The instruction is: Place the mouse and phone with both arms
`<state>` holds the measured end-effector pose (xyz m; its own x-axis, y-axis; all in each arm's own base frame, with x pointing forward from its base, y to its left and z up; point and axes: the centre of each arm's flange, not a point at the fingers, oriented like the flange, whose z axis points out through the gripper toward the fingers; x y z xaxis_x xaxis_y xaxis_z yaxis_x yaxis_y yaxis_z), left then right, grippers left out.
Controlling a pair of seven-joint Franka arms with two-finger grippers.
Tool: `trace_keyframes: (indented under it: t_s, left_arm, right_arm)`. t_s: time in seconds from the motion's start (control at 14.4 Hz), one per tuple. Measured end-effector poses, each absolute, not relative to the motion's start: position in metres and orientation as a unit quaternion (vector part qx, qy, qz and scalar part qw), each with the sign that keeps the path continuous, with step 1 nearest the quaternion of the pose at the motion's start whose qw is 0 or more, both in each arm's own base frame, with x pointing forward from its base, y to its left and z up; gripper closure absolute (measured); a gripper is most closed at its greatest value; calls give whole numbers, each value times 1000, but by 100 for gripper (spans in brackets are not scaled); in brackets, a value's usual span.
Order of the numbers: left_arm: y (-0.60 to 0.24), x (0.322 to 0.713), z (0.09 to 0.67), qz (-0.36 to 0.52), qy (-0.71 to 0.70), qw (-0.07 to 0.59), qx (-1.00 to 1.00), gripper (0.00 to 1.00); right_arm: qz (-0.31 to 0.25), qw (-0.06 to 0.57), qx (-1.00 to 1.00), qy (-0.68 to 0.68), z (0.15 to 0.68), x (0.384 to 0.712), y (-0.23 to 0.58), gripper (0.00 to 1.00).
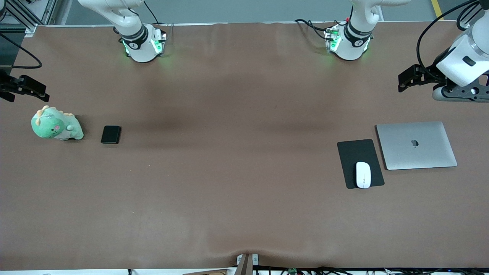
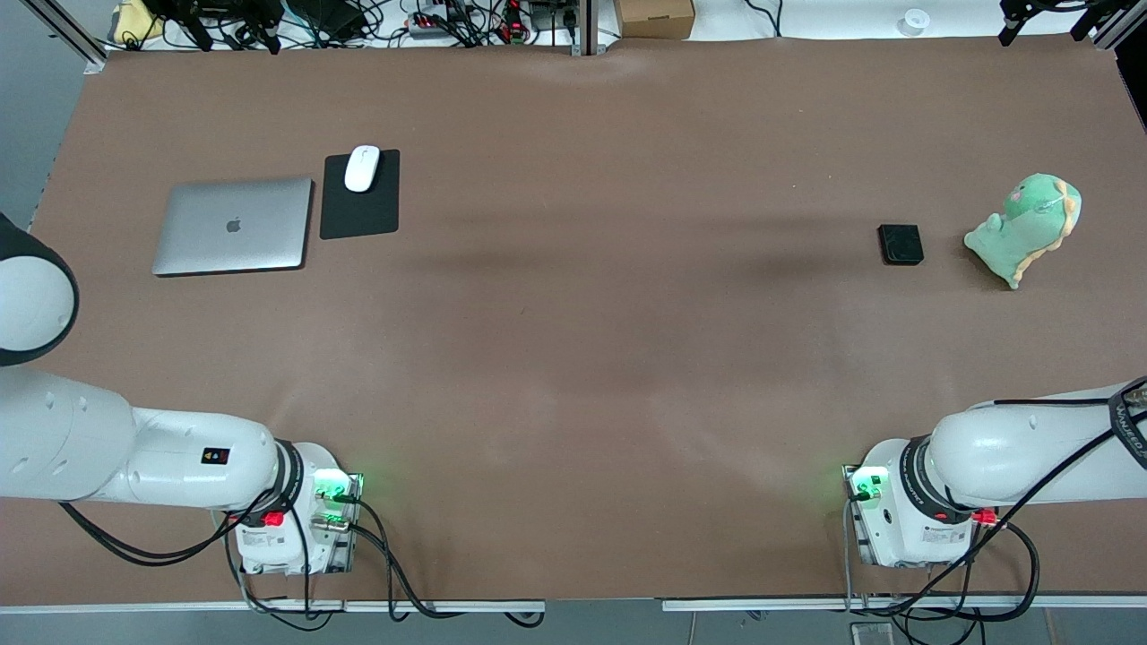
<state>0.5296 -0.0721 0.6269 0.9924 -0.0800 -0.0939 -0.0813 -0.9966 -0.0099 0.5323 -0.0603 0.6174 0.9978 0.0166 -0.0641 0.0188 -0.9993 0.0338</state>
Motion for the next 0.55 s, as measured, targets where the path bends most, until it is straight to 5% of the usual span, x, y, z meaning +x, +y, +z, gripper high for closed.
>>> trace_keyframes:
  t_s: [0.55]
  left_arm:
    - [-73,532,623,51,41,7,-998,0]
  right_arm:
    - [-32,11,999,23,628,530,-56,0]
